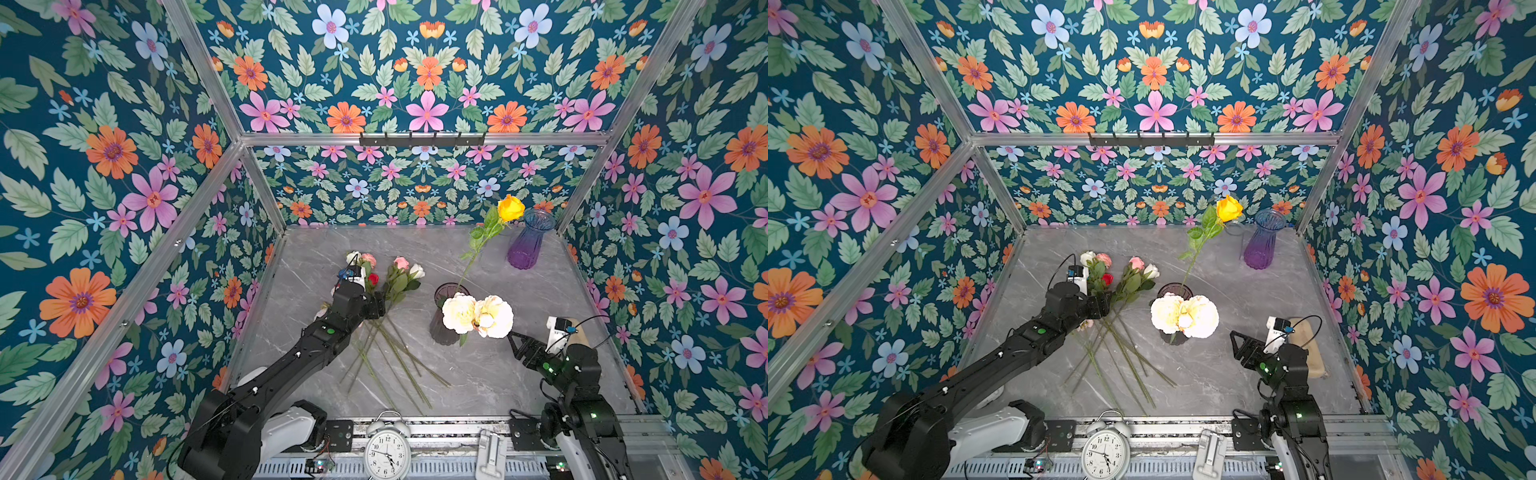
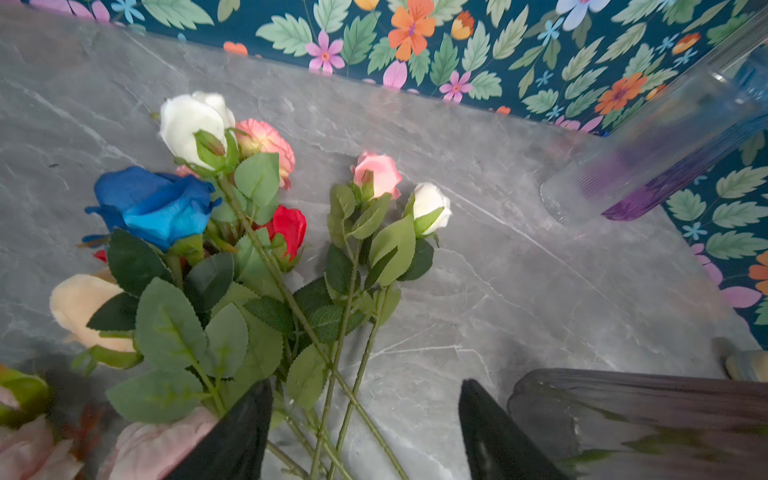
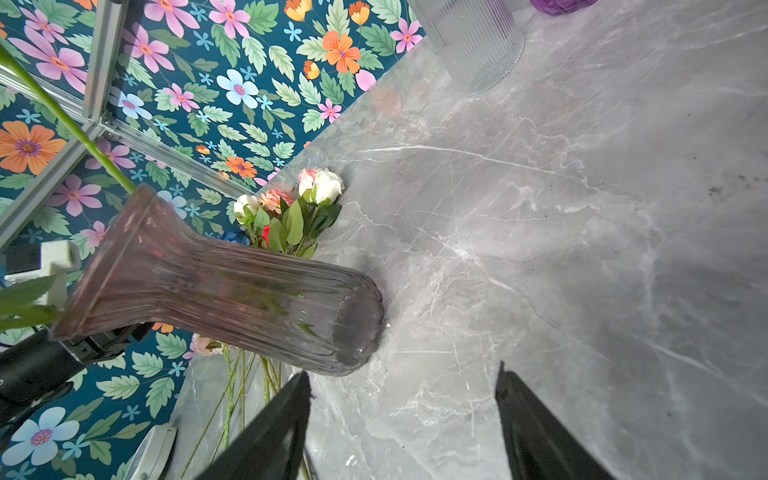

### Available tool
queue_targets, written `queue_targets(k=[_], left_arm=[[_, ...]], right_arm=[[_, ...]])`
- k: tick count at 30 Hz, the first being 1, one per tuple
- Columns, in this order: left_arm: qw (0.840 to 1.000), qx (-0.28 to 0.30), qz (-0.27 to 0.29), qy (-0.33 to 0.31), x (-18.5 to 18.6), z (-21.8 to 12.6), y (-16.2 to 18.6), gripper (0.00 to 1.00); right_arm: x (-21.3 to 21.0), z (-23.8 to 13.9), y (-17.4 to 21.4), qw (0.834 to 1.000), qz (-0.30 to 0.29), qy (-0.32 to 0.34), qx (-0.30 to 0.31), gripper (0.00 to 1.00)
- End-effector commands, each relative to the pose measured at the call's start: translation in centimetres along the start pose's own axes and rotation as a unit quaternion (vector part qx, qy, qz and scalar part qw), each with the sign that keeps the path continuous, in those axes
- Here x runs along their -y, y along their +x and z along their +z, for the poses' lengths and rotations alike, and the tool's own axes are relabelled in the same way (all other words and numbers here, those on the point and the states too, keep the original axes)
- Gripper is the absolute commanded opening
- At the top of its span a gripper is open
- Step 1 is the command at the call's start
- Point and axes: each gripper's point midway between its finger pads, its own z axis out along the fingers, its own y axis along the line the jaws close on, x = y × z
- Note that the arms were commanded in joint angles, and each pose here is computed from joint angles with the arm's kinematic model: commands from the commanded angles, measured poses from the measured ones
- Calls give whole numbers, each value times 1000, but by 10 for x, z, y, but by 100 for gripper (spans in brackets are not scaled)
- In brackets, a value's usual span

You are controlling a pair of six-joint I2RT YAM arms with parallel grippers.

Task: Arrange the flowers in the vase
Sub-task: 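Grasp a pink rose stem in the bunch with the left gripper, then lift the pink rose upward out of the bunch with left gripper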

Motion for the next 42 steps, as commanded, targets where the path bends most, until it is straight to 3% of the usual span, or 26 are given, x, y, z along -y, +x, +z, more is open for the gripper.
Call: queue_targets(k=[1,4,9,16,26,42], left_arm=[[1000,-19,-4,7,2,4,8,67],[999,-41,7,1,0,9,16,61],[997,-73,14,-10,-4,23,30,59],[994,-100,35,-26,-4,53,32,34],[986,-150,64,-47,-6,92,39,33],[979,-176,74,-67,-15,109,51,26]], right_arm=[[2,1,-1,1000,4,5,4,72],[3,1,-2,1000,3,7,7,72],[2,1,-1,1000,3,5,5,72],[3,1,-1,1000,4,7,5,72],[2,-1,-1,1000,3,4,7,72],[1,-2,-1,1000,1,1,10,72]])
